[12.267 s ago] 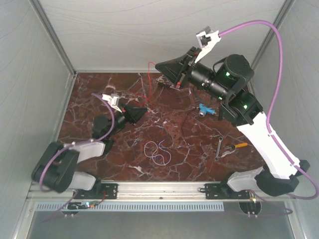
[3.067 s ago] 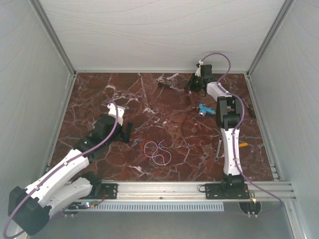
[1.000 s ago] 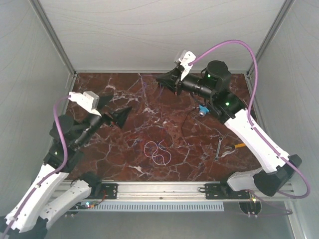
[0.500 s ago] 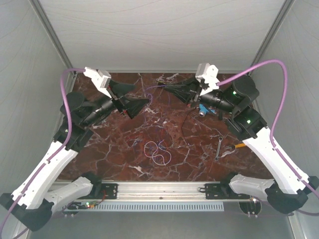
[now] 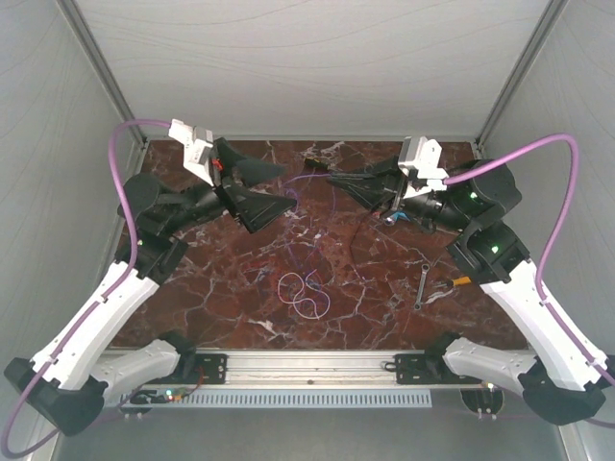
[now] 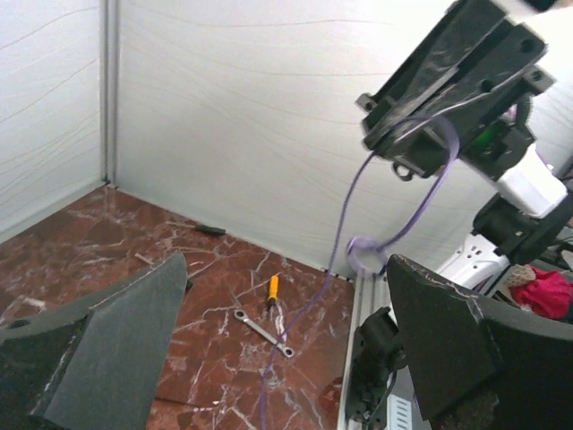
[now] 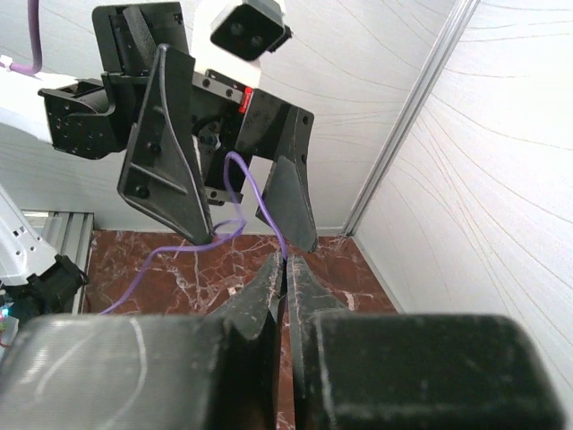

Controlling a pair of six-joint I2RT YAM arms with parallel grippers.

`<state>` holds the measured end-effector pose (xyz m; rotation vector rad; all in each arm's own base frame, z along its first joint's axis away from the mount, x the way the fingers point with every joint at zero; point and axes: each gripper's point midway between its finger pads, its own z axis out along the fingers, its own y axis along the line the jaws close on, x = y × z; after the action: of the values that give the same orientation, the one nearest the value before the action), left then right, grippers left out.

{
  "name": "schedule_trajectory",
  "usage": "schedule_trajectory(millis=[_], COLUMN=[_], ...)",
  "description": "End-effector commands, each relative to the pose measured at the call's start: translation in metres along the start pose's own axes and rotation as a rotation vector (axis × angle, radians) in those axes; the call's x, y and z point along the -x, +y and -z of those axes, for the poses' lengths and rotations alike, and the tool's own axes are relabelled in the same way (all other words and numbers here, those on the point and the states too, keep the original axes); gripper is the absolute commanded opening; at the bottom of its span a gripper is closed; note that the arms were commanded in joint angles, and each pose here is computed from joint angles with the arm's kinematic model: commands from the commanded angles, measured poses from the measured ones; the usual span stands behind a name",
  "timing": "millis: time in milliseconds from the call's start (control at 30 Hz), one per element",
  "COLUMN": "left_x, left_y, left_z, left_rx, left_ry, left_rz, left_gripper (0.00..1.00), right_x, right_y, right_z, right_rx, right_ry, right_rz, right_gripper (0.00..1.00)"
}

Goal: Zip-tie the wires
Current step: Straighten the cable at the center of the board.

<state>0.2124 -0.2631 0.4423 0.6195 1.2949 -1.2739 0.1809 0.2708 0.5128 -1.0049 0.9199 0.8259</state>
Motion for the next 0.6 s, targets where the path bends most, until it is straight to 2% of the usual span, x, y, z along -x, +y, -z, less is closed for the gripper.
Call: schedule_trajectory(millis=[0, 300, 567], left_x=[0.023, 0.018, 0.015], left_y=[-0.034, -0.028, -0.031], left_z=[0.003, 0.01, 0.001], left_rx=[-0.135, -0.08, -0.136], left_ry=[-0.054, -0.057, -0.048], left_rz=[-0.027, -0.042, -0.015], left_gripper=[0.93, 0.92, 0.78], right_x=[0.011, 0.024, 0.028], right_y=[0.004, 0.013, 0.018], right_z=[0.001, 0.006, 0.006], right_rx=[0.014, 0.048, 0.067], right_ry=[-0.04, -0.072, -0.09], right_rz=[0.017, 0.025, -0.001], right_gripper=[0.0, 0.0, 0.0])
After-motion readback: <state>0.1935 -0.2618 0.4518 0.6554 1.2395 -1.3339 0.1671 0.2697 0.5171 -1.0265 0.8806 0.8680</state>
